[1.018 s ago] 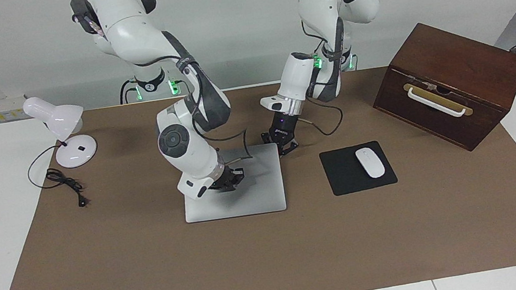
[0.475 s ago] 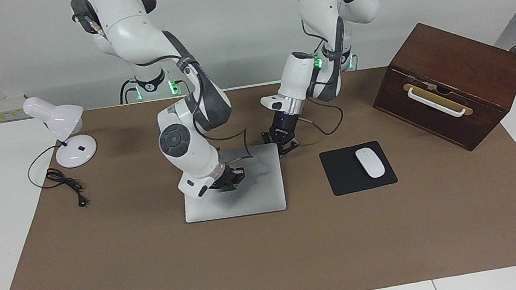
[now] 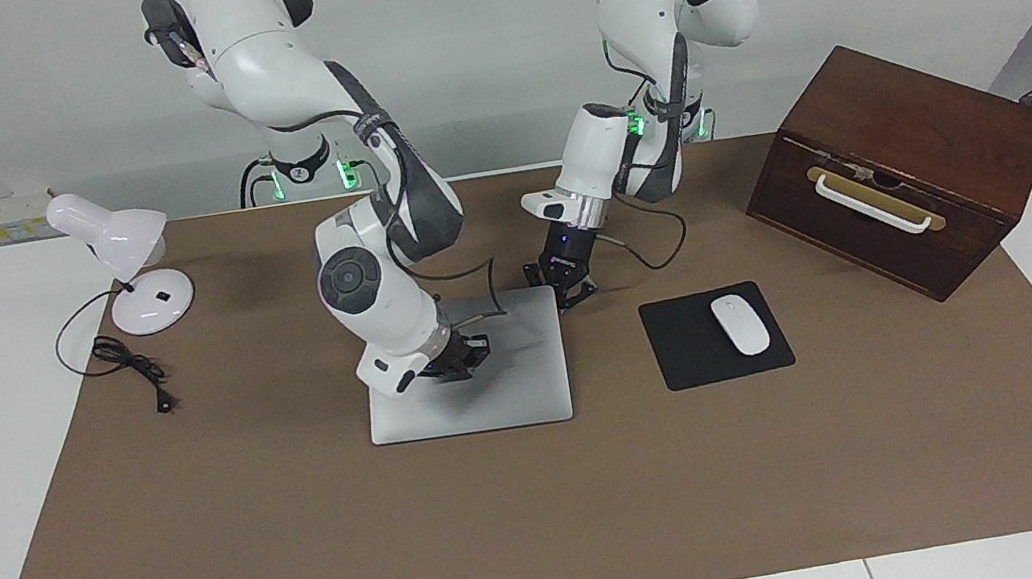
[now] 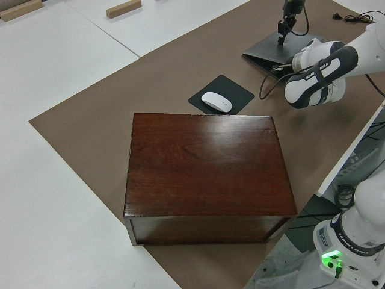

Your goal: Close laptop with both arms

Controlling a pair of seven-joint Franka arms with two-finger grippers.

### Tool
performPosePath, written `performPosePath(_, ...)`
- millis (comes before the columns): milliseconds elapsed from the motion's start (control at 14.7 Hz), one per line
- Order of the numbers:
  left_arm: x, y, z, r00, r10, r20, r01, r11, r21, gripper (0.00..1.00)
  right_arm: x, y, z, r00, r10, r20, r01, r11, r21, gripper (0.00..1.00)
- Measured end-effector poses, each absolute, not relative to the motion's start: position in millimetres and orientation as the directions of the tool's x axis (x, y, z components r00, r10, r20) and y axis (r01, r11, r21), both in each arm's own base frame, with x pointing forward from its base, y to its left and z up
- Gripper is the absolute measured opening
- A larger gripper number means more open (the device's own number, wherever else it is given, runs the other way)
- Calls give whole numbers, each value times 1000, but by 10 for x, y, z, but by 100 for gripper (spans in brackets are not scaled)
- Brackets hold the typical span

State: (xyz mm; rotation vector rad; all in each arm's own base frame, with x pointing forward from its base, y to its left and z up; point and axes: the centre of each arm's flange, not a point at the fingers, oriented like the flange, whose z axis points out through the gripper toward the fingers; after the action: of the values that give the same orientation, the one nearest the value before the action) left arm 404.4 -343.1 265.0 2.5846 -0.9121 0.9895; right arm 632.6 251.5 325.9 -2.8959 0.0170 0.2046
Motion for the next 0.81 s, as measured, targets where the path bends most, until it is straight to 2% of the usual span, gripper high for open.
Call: performPosePath(815,4009,-3406,2647,572,-477,668,-630,-777,-16,1,6318,2521,3249,990,6,-142,-28,-972,-233,1)
